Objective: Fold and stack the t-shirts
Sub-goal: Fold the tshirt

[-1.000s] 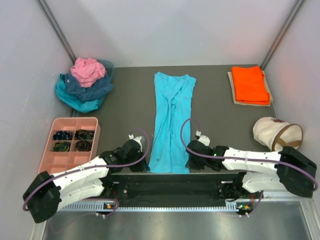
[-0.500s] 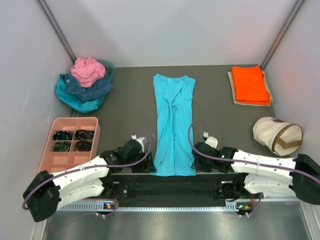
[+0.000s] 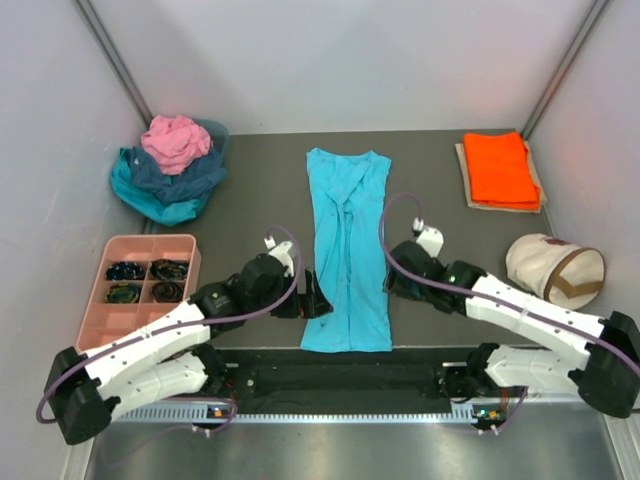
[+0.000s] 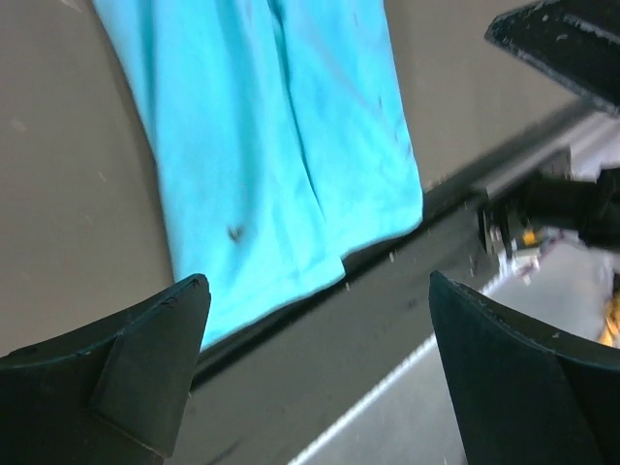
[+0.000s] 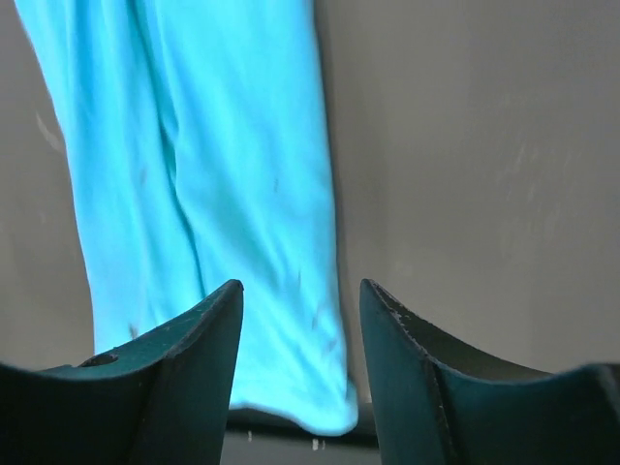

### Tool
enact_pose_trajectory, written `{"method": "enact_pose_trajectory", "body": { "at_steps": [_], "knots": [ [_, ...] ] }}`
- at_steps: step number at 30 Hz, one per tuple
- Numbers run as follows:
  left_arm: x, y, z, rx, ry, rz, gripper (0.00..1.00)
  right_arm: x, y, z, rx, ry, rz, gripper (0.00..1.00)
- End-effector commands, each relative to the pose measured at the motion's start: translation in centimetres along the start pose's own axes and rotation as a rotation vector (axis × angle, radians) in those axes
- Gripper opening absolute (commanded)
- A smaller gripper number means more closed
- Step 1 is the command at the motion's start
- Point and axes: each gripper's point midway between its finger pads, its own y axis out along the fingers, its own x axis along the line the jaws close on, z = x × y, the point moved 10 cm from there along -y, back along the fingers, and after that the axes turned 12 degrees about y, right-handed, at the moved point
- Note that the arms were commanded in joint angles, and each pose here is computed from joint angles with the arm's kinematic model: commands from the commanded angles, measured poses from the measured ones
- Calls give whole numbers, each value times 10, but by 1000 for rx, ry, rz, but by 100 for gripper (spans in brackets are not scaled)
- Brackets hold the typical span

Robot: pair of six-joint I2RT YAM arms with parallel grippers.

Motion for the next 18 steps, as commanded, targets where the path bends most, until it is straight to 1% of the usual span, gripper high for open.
{"method": "enact_pose_trajectory", "body": {
  "at_steps": [1,2,3,4,5,6,7,8,9,10,11,12,15,18],
  "knots": [
    [5,7,-20,-137,25,-142,99,33,19,-48,-89,-85,-87,52],
    [6,10,-26,-189,27,-162,99,36,25,-61,-100,-106,-77,52],
    [8,14,-28,-205,29,-183,99,52,24,-76,-121,-110,-109,52],
    [11,20,-28,-199,34,-211,99,59,40,-79,-99,-160,-99,52],
    [12,24,-31,-211,35,-232,99,76,41,-98,-126,-155,-123,52],
    [13,27,-33,-216,38,-238,99,85,47,-105,-127,-170,-128,51],
    [14,35,-35,-198,45,-253,99,90,68,-106,-94,-209,-99,51],
    [14,39,-37,-192,46,-253,99,105,70,-126,-122,-194,-129,51],
    [14,46,-38,-177,48,-245,99,111,77,-134,-120,-194,-137,50],
    [13,49,-39,-168,53,-236,99,115,101,-133,-73,-211,-130,50],
    [13,52,-40,-163,51,-233,99,130,101,-148,-94,-204,-171,50],
    [13,55,-40,-152,53,-223,99,131,112,-157,-89,-201,-168,49],
    [16,58,-40,-136,54,-229,99,147,142,-178,-56,-222,-179,48],
    [20,56,-42,-138,53,-239,99,156,168,-190,-35,-270,-154,46]
  ]
}}
